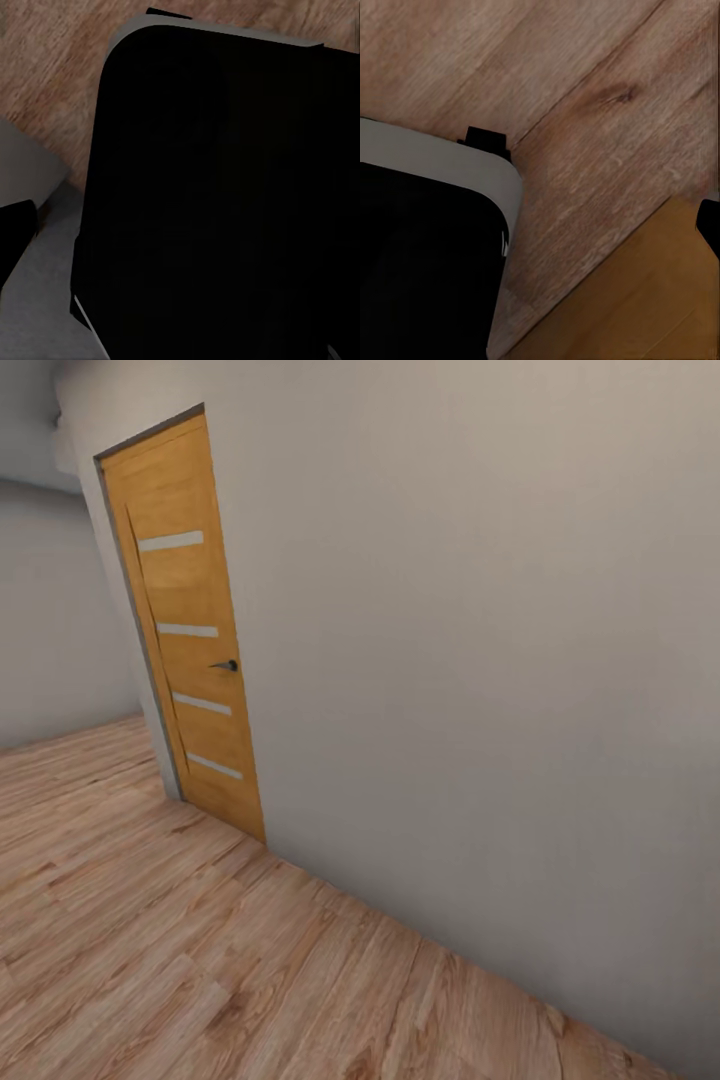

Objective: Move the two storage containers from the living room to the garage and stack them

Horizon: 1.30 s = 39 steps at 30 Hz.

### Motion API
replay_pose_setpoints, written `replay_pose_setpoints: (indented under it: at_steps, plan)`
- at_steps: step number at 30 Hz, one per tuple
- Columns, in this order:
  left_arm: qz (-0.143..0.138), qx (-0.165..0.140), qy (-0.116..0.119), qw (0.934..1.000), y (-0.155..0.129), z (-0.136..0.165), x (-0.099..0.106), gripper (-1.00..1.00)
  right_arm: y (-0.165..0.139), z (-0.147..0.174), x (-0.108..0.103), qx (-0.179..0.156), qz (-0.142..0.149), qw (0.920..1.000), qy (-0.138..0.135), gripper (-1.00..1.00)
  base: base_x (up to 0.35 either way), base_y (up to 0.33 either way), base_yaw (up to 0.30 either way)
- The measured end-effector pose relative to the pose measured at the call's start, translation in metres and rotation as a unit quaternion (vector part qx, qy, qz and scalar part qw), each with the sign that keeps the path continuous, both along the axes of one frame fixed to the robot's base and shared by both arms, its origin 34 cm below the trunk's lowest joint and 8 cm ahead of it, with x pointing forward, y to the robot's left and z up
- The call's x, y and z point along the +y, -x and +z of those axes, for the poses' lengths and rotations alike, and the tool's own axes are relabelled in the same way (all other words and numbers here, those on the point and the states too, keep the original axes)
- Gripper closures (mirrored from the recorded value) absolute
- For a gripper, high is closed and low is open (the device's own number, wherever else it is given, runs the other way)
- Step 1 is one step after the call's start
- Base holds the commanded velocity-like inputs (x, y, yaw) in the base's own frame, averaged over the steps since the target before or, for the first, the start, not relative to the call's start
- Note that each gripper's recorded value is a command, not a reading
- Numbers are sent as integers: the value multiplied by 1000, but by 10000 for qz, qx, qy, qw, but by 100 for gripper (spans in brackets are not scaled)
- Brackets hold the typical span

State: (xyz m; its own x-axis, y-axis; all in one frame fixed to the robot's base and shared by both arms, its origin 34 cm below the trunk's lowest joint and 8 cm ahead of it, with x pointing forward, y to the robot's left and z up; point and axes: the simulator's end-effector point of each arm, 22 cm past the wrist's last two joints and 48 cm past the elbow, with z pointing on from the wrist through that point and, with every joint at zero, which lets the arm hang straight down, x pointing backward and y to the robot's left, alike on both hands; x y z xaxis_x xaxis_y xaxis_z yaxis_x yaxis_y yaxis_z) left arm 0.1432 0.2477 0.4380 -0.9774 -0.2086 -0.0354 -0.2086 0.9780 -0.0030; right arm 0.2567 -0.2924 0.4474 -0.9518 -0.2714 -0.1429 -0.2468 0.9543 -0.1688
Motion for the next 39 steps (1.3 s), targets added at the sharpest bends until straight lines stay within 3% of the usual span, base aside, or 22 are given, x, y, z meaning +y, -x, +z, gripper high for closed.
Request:
replay_pose_setpoints:
  at_steps: [14, 24, 28, 39]
  plan:
    - [3, 1, -3, 10000, 0, 0, 0, -100, 0, 0, 0, 4, 21, 10000, 2, -100, 320, 0, 16]
    - [1, 1, 0, 10000, 0, 0, -1, -100, 1, 0, 2, 33, -23, 10000, -5, -100, 320, 0, 251]
    - [4, 1, 0, 10000, 0, 0, -1, -100, 0, -1, 14, 10, 13, 10000, -84, -100, 319, 0, 278]
    - [6, 1, -7, 10000, 0, 0, 0, -100, 0, -1, 14, -12, -81, 9999, -94, -100, 306, 0, 279]
